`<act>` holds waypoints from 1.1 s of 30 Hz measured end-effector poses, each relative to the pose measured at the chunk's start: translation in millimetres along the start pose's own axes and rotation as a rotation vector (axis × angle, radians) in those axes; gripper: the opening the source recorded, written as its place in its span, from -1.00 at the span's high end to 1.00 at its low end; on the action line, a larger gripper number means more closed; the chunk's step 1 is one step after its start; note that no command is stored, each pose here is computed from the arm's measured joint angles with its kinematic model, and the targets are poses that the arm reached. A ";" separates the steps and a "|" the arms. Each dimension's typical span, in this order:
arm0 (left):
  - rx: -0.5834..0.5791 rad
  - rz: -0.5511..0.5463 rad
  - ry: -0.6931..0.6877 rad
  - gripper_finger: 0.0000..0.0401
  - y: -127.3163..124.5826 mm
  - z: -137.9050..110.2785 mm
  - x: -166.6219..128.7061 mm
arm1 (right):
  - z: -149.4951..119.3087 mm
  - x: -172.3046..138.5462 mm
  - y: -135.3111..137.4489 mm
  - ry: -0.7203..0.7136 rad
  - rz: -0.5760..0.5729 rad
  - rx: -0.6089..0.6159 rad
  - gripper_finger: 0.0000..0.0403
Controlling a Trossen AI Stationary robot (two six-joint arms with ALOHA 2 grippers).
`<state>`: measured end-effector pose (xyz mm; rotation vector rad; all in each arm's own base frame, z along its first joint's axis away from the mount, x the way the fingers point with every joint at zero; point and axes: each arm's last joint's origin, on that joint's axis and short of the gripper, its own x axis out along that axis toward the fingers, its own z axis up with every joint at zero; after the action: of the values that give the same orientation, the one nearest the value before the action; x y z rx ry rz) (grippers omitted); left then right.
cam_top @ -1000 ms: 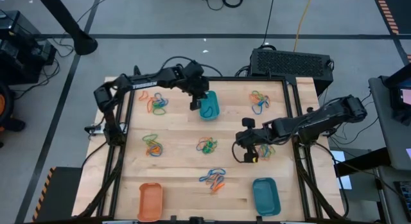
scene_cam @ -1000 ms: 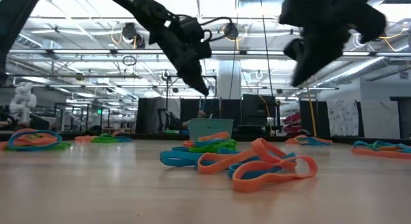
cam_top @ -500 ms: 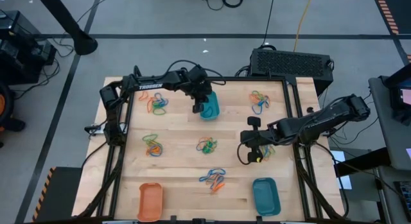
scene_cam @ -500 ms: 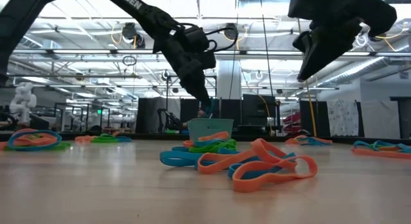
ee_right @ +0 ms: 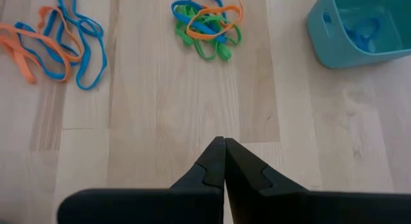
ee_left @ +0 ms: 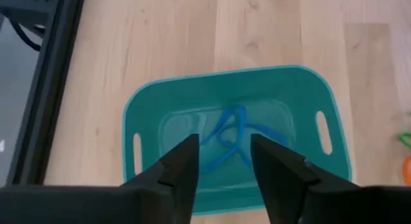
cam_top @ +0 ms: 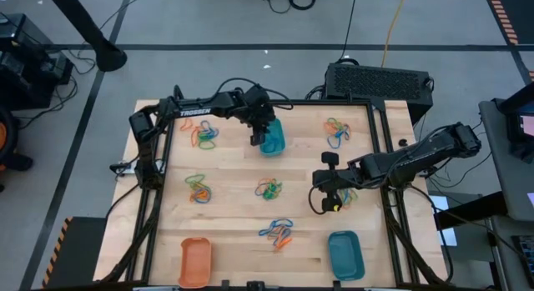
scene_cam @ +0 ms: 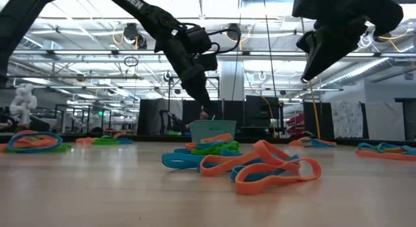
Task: Sort rubber bands into baskets
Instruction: Put the blue rubber band into the top blue bin
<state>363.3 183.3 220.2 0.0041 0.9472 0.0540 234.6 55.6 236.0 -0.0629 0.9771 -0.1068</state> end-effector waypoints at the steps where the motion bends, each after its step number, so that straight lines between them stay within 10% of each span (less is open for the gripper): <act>1: -0.007 -0.006 0.004 0.22 -0.4 0.2 -1.2 | 0.0 0.0 0.0 0.000 0.000 0.000 1.00; 9: -0.040 -0.140 -0.067 0.20 -17.4 17.2 -35.8 | -6.6 -0.1 -1.5 0.065 -0.016 0.033 1.00; 20: 0.248 -0.190 -0.044 0.22 -136.0 37.9 -41.9 | -20.9 -3.6 -2.0 0.194 -0.062 0.153 1.00; 33: 0.230 -0.300 -0.161 0.36 -241.4 16.9 -56.5 | -26.4 -9.5 8.9 0.160 -0.161 0.128 1.00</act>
<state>354.8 -60.1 269.3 0.0777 0.7809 -0.3284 208.0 65.4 228.1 -0.0153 1.1226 -0.3256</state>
